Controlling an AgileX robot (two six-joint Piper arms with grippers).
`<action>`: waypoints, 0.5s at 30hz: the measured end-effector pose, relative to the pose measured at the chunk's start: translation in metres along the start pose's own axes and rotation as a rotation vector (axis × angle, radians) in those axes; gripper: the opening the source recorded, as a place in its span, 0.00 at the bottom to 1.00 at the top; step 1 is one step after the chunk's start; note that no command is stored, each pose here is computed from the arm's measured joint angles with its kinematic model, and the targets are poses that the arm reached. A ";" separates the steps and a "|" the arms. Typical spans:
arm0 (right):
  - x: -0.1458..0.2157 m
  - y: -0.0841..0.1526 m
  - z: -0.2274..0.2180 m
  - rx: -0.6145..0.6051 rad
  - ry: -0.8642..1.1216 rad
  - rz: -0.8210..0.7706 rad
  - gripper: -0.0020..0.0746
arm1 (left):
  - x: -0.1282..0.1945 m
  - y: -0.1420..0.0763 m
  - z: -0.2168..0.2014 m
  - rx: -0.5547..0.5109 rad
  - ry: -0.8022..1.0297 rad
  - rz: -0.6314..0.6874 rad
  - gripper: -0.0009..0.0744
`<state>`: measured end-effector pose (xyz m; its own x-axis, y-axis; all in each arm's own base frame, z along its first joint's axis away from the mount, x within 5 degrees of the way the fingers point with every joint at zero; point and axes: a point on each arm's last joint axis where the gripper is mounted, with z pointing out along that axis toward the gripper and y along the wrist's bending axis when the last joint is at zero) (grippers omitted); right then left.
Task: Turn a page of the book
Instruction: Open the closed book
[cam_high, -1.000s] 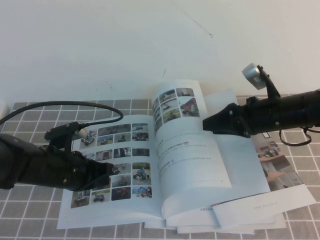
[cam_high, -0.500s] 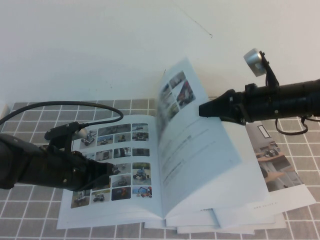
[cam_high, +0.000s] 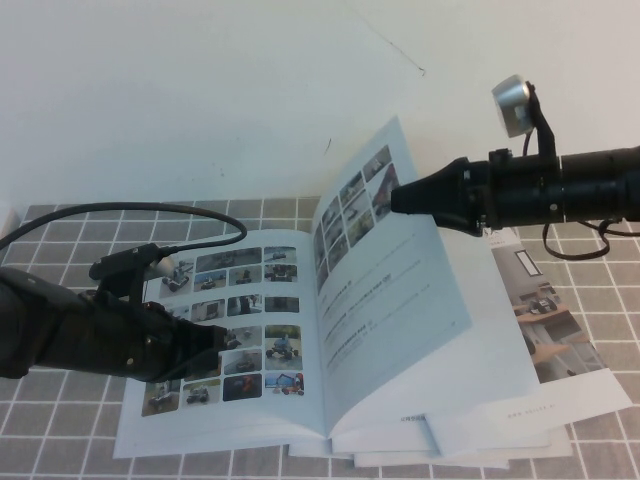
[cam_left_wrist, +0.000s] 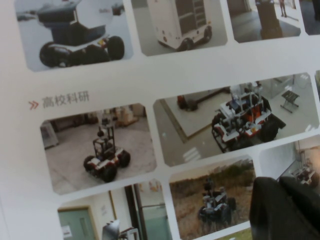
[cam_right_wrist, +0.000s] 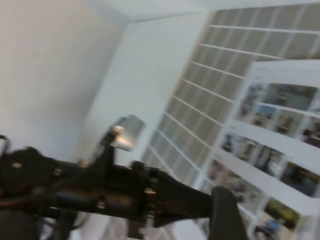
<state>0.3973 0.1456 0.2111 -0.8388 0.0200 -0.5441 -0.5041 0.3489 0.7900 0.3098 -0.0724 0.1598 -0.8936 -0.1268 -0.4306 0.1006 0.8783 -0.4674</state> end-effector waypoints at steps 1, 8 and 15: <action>-0.001 0.002 0.000 -0.022 -0.008 0.008 0.54 | 0.000 0.000 0.000 0.000 0.000 0.000 0.01; 0.005 0.023 0.017 -0.153 0.011 0.003 0.54 | 0.000 0.000 0.000 0.002 -0.002 -0.007 0.01; 0.020 0.044 0.050 -0.180 0.069 -0.058 0.54 | 0.000 0.000 0.000 0.003 -0.004 -0.010 0.01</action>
<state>0.3690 0.2086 0.2207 -0.8163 -0.0615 -0.5744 -0.5754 0.1745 0.7990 0.3101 -0.0727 0.1601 -0.8929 -0.1373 -0.4289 0.0931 0.8755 -0.4742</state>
